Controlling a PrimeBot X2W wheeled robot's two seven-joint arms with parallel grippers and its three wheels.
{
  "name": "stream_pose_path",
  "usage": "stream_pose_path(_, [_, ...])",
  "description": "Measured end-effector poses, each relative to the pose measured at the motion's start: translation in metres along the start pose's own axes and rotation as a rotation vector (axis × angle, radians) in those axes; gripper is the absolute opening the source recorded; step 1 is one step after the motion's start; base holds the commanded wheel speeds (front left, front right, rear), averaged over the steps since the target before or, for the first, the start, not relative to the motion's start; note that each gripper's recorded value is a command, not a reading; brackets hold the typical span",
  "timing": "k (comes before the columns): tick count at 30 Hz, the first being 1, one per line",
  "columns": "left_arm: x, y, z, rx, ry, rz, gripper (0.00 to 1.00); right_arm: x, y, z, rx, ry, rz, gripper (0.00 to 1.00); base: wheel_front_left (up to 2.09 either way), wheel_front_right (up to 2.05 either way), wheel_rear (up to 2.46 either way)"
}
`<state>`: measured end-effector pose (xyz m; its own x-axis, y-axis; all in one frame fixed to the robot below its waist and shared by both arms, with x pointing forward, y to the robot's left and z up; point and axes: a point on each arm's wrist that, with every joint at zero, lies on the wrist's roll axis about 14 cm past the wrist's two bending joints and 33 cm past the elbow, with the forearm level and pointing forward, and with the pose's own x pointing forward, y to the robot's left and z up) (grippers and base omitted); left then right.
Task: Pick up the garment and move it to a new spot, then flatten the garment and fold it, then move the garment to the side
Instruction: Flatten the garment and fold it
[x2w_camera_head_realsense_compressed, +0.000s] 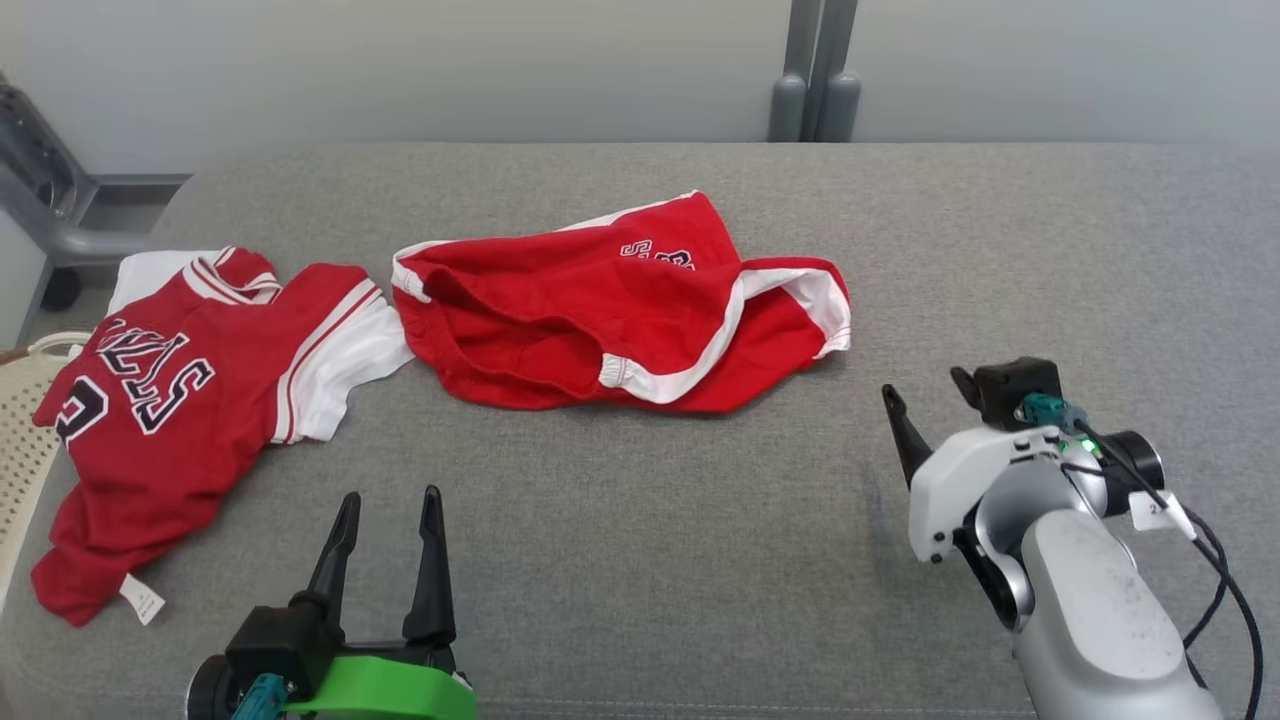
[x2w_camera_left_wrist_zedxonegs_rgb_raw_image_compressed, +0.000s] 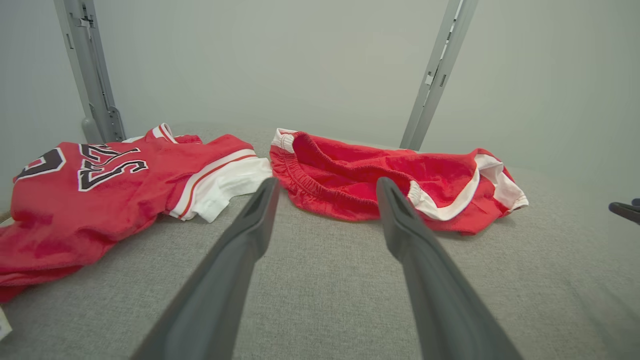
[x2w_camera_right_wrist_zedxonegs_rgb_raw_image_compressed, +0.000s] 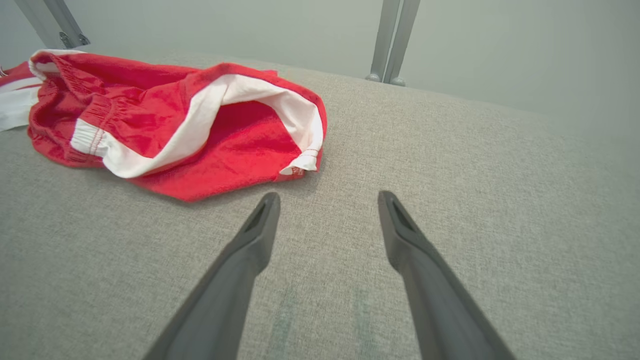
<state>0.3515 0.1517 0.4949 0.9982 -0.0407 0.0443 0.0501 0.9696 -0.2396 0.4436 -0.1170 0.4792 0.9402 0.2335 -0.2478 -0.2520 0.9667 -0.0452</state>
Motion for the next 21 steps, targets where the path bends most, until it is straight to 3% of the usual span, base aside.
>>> stream_pose_path(10, [0.008,0.012,0.003,0.007,-0.006,0.044,1.00,0.059,0.009,-0.008,-0.035,0.084,0.033,1.00,0.00,0.00,0.00])
stream_pose_path(20, [0.002,0.031,-0.012,0.011,0.045,0.111,1.00,0.095,0.027,-0.034,-0.031,0.168,0.072,1.00,0.00,0.00,0.00])
stream_pose_path(21, [0.001,0.032,-0.013,0.012,0.048,0.115,1.00,0.096,0.027,-0.037,-0.027,0.180,0.072,0.95,0.00,0.00,0.00])
